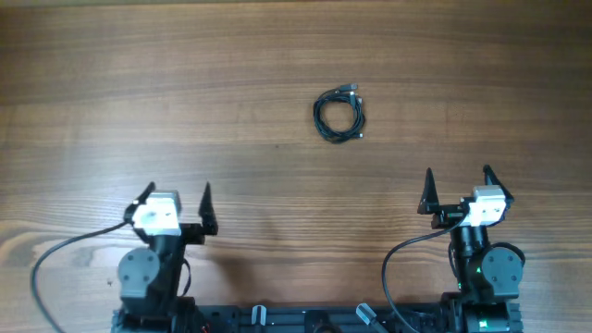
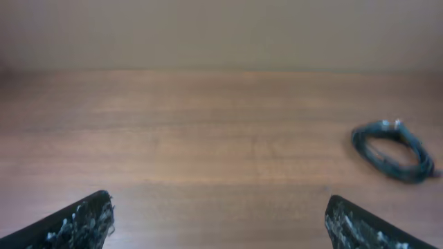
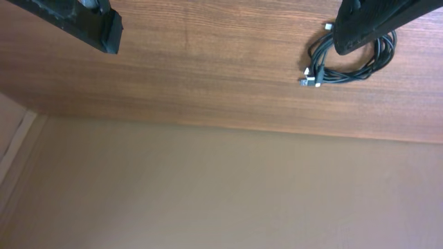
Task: Untangle cables
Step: 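Move the left gripper toward the coiled black cables, right arm raised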
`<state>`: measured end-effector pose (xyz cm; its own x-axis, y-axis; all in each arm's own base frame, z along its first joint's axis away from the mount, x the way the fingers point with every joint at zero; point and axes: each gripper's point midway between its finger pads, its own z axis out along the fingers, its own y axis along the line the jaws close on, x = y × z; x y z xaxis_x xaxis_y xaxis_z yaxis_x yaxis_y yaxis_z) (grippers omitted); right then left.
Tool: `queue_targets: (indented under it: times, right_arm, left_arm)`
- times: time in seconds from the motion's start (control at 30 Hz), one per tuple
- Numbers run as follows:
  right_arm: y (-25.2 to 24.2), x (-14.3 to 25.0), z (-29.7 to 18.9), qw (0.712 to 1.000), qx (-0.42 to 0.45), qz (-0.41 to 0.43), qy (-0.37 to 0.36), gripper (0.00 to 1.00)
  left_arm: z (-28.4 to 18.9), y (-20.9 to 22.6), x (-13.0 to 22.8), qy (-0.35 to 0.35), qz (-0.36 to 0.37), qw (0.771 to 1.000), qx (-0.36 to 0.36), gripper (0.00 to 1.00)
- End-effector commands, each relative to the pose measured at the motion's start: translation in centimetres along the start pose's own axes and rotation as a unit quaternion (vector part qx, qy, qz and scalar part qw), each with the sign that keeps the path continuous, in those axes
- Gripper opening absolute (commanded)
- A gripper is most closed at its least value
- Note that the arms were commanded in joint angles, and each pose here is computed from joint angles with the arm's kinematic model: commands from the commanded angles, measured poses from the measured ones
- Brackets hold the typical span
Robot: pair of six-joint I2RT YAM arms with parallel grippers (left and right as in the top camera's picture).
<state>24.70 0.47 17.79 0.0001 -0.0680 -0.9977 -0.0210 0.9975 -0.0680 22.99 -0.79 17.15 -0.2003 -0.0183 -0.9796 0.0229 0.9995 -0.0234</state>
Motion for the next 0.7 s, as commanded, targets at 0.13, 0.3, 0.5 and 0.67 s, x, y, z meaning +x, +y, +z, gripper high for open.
queue_targets:
  times: [0.13,0.3,0.5,0.67]
  right_arm:
    - [0.1,0.3,0.0,1.0,-0.005,0.008,-0.001,1.0]
    - [0.1,0.3,0.0,1.0,-0.005,0.008,-0.001,1.0]
    - [0.1,0.3,0.0,1.0,-0.005,0.008,-0.001,1.0]
    - [0.1,0.3,0.0,1.0,-0.005,0.008,0.0,1.0]
  left_arm:
    - [-3.8,0.3,-11.5,-0.009,-0.013,1.0,-0.015,1.0]
    - [-3.1,-0.1,-15.7,0.032,-0.008,0.999,-0.009,0.99]
    - [0.6,-0.7,-16.9,0.131,-0.008,0.991,0.003,0.87]
    - [4.1,-2.5,-16.9,0.137,-0.014,0.989,0.053,1.0]
